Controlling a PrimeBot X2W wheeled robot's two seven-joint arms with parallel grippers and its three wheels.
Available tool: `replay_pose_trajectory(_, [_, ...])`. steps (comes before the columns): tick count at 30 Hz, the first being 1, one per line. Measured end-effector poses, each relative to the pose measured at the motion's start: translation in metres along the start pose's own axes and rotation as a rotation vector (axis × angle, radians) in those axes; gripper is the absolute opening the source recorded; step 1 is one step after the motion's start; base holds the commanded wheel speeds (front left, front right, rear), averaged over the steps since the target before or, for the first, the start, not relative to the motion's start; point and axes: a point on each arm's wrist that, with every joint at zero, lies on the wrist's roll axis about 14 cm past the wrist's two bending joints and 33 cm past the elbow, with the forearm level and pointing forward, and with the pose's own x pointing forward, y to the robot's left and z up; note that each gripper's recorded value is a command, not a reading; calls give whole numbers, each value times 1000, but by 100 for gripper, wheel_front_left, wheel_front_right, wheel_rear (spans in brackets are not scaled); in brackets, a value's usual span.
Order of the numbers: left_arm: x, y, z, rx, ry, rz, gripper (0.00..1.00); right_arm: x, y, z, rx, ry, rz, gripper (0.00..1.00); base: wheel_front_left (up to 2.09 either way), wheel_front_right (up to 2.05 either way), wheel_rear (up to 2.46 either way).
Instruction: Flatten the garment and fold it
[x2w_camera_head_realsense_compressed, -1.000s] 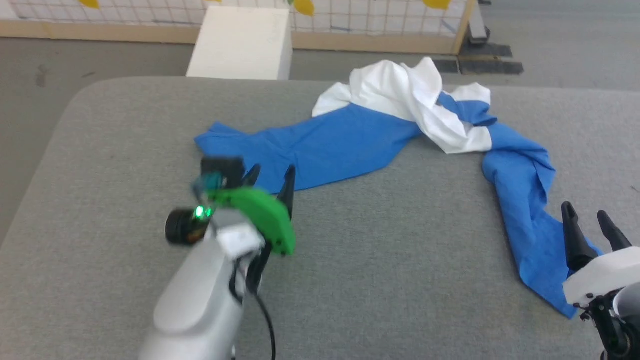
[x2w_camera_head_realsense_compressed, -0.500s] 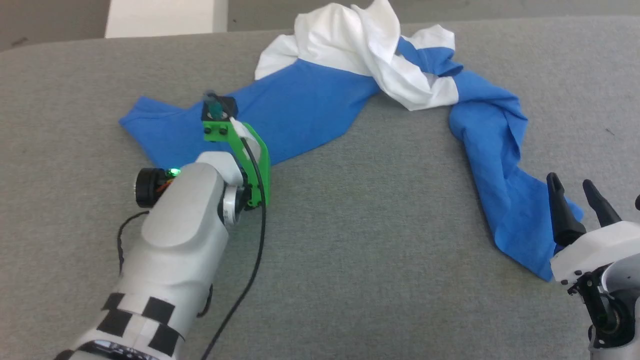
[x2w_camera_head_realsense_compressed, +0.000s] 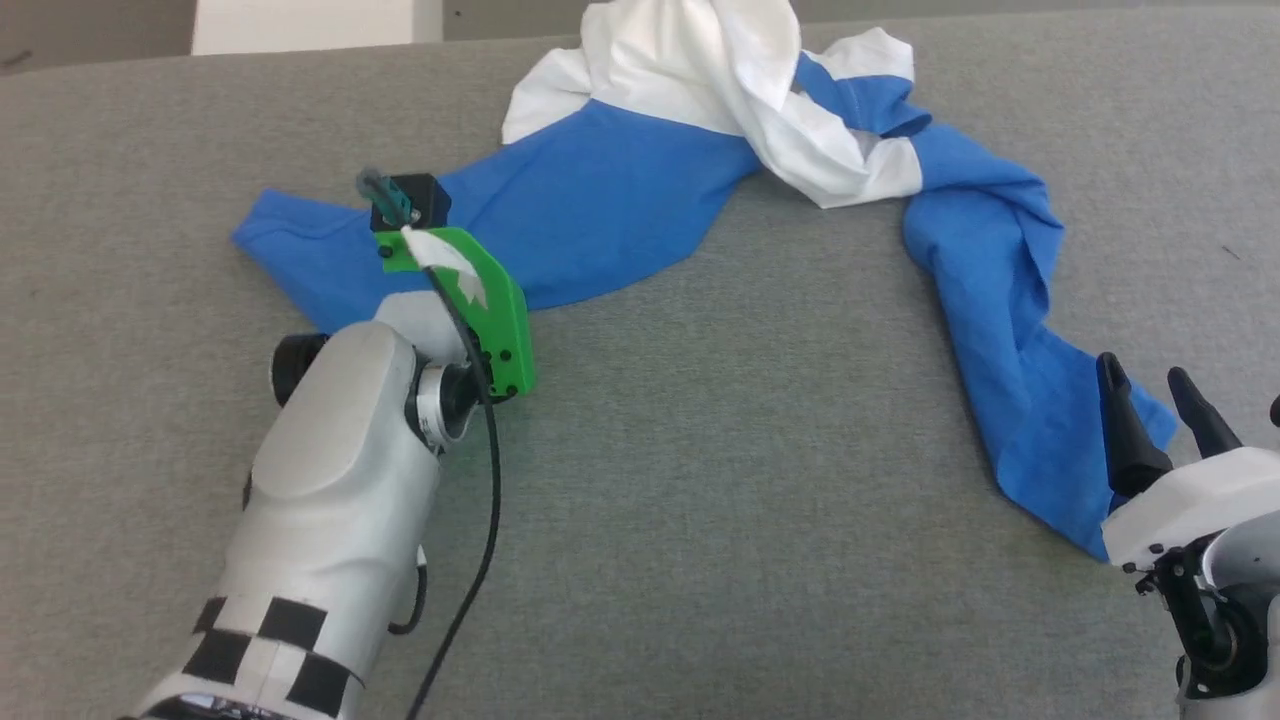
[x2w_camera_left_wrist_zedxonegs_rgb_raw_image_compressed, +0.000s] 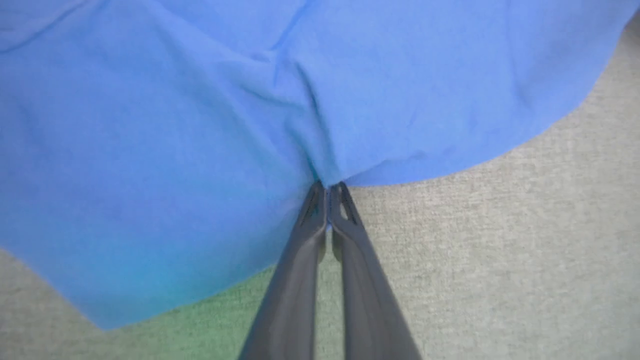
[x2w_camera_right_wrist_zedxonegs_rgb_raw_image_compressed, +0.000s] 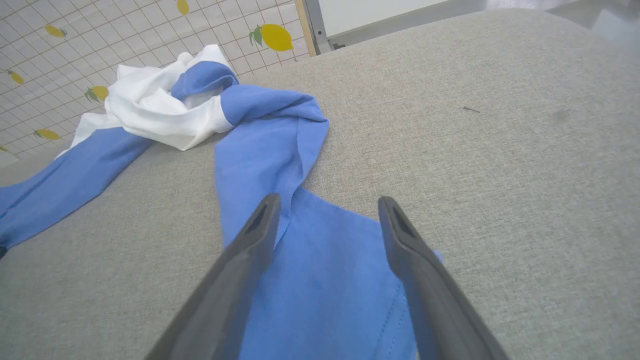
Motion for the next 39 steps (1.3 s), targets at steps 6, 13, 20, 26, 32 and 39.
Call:
replay_pose_trajectory(6, [-35, 3, 26, -128, -199, -72, 0, -1, 16, 1, 1, -1, 45, 100, 0, 0, 0])
replay_pose_trajectory(13, [-124, 40, 74, -189, -512, -41, 0, -12, 24, -8, 6, 21, 72, 100, 0, 0, 0])
replay_pose_trajectory(20, [-232, 123, 49, -336, -670, 205, 0, -18, 47, -3, -1, 6, 139, 100, 0, 0, 0])
replay_pose_trajectory(26, [-260, 174, -25, -539, -586, 390, 0, -25, 59, 6, -4, -27, 174, 100, 0, 0, 0])
replay_pose_trajectory(32, [-213, 165, -110, -706, -329, 383, 100, -30, 51, 3, -2, -22, 157, 100, 0, 0, 0])
replay_pose_trajectory(39, [-240, 180, -55, -602, -676, 429, 100, -30, 54, -3, -20, 2, 164, 100, 0, 0, 0])
